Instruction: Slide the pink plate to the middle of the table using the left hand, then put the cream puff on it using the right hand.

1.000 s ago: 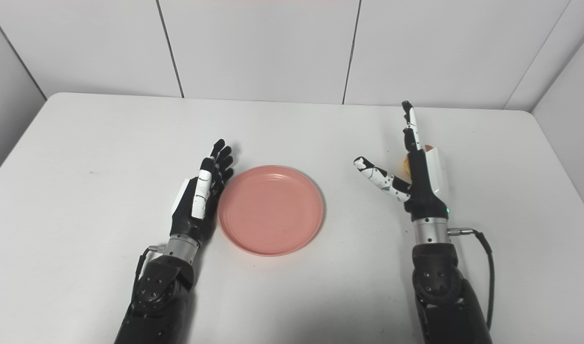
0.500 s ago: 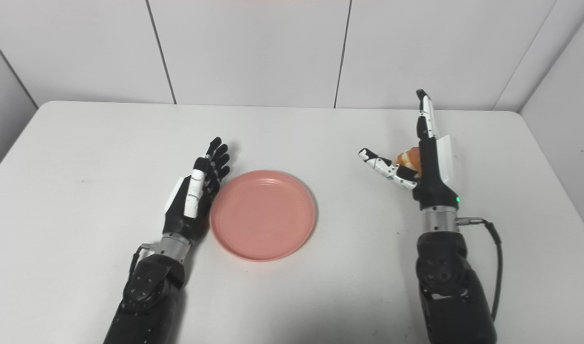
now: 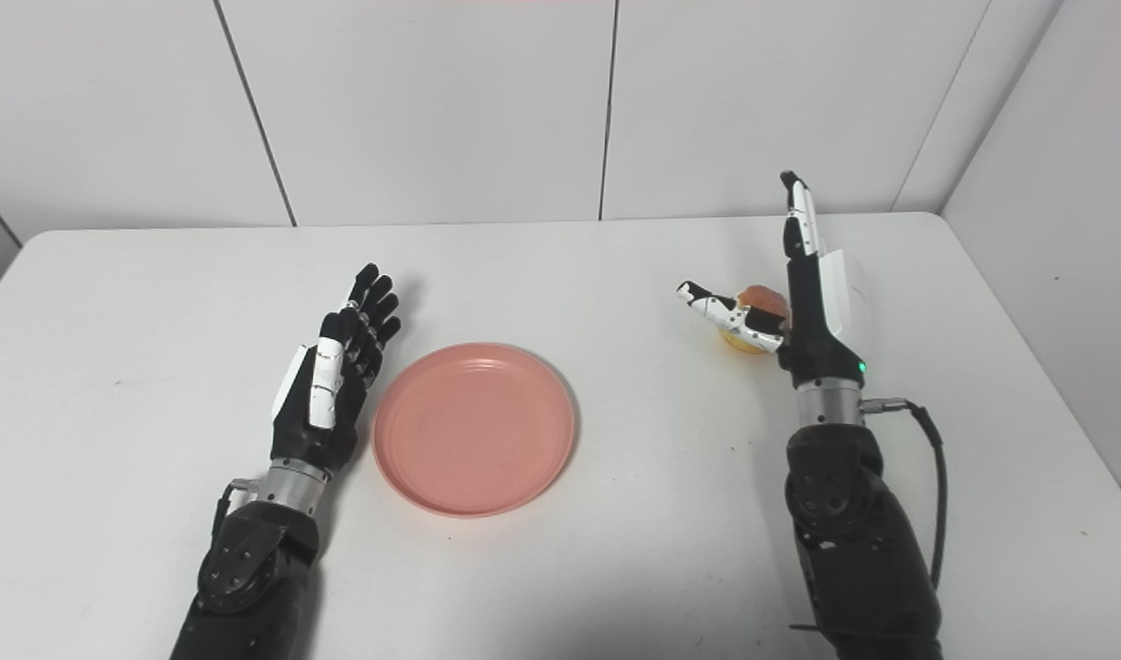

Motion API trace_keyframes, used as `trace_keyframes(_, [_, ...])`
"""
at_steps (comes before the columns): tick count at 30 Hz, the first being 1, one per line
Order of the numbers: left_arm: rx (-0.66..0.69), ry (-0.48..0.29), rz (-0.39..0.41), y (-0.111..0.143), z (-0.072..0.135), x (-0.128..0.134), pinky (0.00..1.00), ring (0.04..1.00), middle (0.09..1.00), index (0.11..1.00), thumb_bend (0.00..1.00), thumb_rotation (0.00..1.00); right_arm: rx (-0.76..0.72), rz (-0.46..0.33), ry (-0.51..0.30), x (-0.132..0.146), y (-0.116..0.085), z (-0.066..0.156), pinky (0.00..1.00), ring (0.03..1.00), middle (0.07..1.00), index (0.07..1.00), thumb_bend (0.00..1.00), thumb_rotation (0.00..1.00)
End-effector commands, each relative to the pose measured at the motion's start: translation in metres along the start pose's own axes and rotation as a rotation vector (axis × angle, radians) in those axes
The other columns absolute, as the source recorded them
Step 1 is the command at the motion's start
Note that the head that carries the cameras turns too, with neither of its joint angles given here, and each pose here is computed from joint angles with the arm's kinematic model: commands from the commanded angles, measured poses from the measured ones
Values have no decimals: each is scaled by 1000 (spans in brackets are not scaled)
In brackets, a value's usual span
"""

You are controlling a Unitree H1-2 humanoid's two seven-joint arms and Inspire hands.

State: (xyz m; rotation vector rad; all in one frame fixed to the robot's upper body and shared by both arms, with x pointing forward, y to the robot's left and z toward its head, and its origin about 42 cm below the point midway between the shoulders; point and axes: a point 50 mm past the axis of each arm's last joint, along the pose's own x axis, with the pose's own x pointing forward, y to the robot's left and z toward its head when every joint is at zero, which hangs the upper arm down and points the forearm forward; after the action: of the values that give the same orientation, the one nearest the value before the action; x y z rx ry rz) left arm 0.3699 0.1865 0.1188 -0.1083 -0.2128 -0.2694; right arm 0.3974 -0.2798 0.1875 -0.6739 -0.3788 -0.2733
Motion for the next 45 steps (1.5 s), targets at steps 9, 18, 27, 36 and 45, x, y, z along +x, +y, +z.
trace_keyframes(9, [-1,174,50,26,-49,-52,1000,1000,996,1000,702,1000,-53,-72,30,22,-20,0,843,945,975,971,688,390])
trace_keyframes(18, [-2,170,52,25,-48,-53,1000,995,992,993,695,1000,-32,-36,109,24,-21,-10,810,922,961,952,702,350])
trace_keyframes(27, [0,175,43,23,-44,-53,1000,998,995,1000,697,1000,-79,59,164,23,-13,-16,804,900,957,948,663,298])
trace_keyframes(36, [-2,178,42,22,-43,-54,1000,998,996,1000,696,1000,-80,101,155,20,-2,-19,780,889,954,952,663,191])
trace_keyframes(45, [-1,176,41,21,-43,-54,1000,997,993,1000,692,1000,-111,126,162,22,6,-23,758,873,941,947,607,98])
